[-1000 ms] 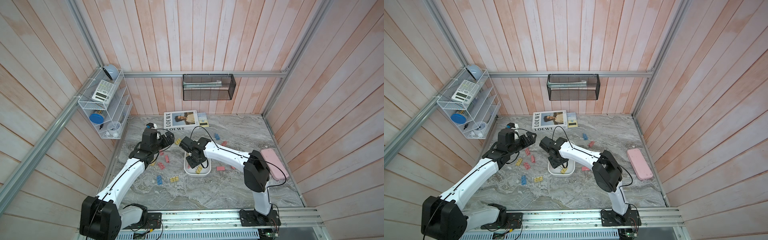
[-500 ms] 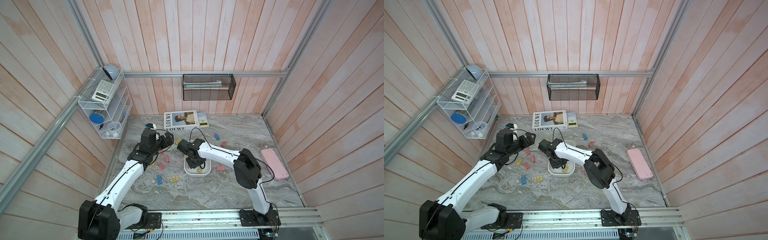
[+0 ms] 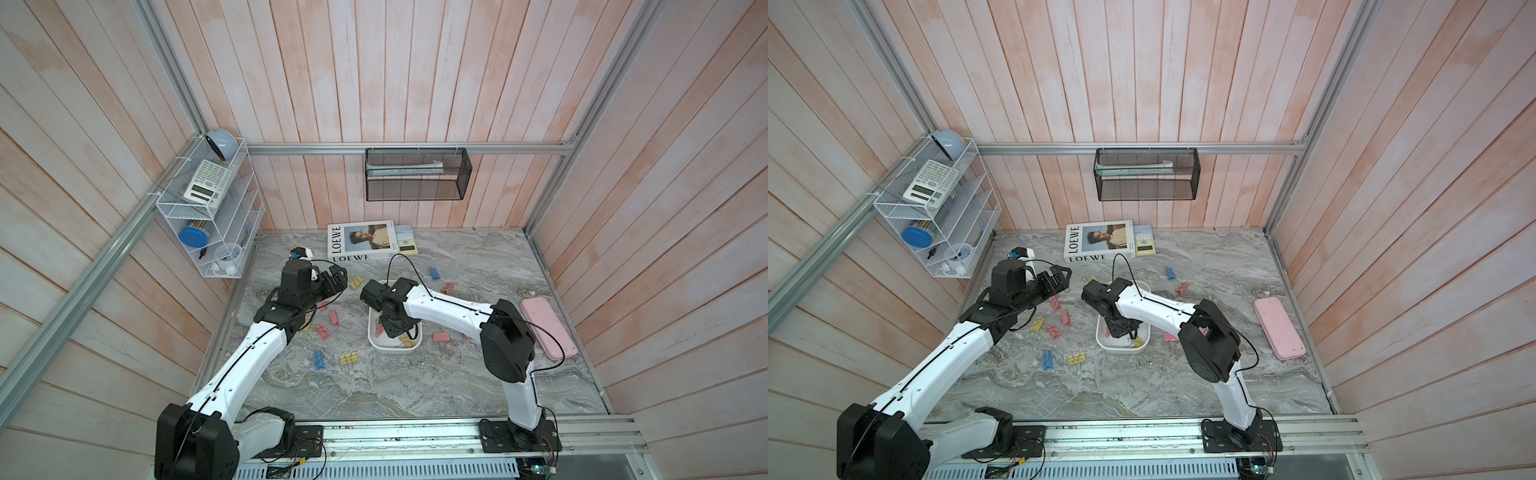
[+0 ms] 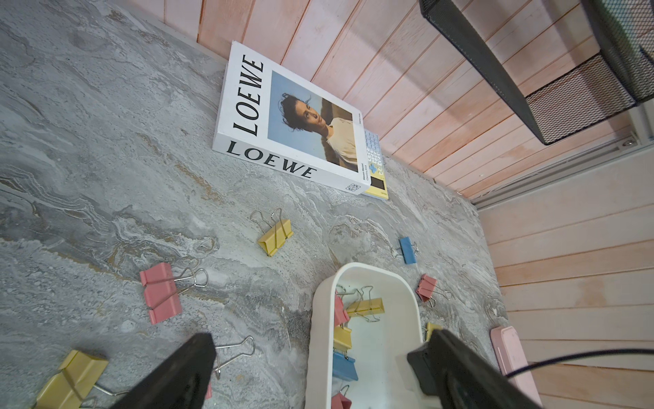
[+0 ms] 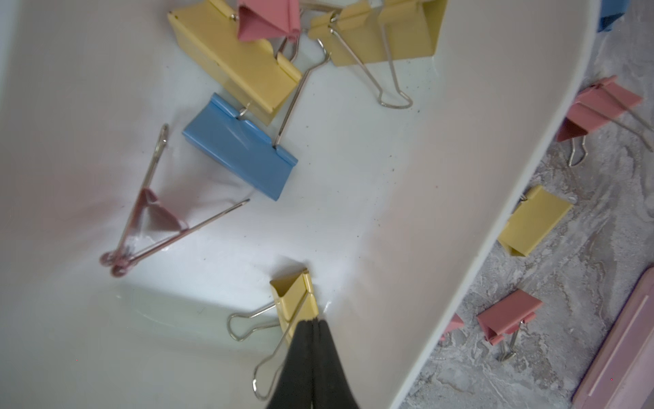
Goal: Take out the binder clips from the storage box
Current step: Pick up the binder clip from the storage box.
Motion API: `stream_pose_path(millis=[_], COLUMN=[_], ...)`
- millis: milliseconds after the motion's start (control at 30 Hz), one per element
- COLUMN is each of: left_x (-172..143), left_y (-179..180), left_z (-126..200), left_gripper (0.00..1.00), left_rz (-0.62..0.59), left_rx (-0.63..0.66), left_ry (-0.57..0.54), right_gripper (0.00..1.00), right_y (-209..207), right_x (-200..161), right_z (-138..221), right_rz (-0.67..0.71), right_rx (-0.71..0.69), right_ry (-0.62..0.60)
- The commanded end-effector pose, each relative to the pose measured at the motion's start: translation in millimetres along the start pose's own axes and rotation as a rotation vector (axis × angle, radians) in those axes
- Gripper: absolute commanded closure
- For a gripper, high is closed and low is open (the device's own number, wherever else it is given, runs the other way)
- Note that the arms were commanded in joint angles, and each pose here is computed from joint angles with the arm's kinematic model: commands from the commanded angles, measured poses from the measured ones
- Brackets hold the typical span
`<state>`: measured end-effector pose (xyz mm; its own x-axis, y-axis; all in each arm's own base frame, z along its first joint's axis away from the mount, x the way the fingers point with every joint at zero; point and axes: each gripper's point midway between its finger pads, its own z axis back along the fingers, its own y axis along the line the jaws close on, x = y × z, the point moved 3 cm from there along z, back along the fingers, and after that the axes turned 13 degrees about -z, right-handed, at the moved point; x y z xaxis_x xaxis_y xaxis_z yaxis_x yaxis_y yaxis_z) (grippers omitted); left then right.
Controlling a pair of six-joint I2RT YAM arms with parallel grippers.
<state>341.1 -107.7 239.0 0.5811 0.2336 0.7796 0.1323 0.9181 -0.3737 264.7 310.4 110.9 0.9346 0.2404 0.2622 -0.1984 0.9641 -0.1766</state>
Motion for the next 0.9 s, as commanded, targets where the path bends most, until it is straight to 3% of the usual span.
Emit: stream_pose_path(millis=[0, 67, 167, 667, 733, 867], left_x=[-3.2, -2.7, -2.7, -4.6, -4.6, -4.9], left_y=[-1.3, -1.2, -1.8, -1.0, -1.3, -1.5], left_z=[4.4, 5.1, 6.1, 7.7, 7.7, 8.3], left_gripper=[0.0, 0.0, 0.0, 0.0, 0.0, 0.0], left_rz=[-0.019, -0.018, -0.019, -0.015, -0.014, -0.012], left_rx=[-0.006, -0.005, -0.009, -0.006, -0.008, -0.008], left_ry=[0.007, 0.007, 0.005, 0.009, 0.01, 0.012], right_gripper=[0.85, 0.69, 0.6, 0.59, 0.63, 0.91], right_y=[-8.3, -7.1, -4.4, 8.9, 6.7, 2.9], right_x=[-2.7, -7.1, -17.4, -45.6, -45.7, -43.6], right_z=[14.1, 13.9, 9.9, -15.3, -17.3, -16.4], right_rz=[0.001, 0.01, 0.029, 0.106, 0.108, 0.112], right_rx=[0.006, 0.015, 0.015, -0.038, -0.054, -0.076], right_ry=[-0.002, 0.024, 0.058, 0.138, 0.135, 0.119])
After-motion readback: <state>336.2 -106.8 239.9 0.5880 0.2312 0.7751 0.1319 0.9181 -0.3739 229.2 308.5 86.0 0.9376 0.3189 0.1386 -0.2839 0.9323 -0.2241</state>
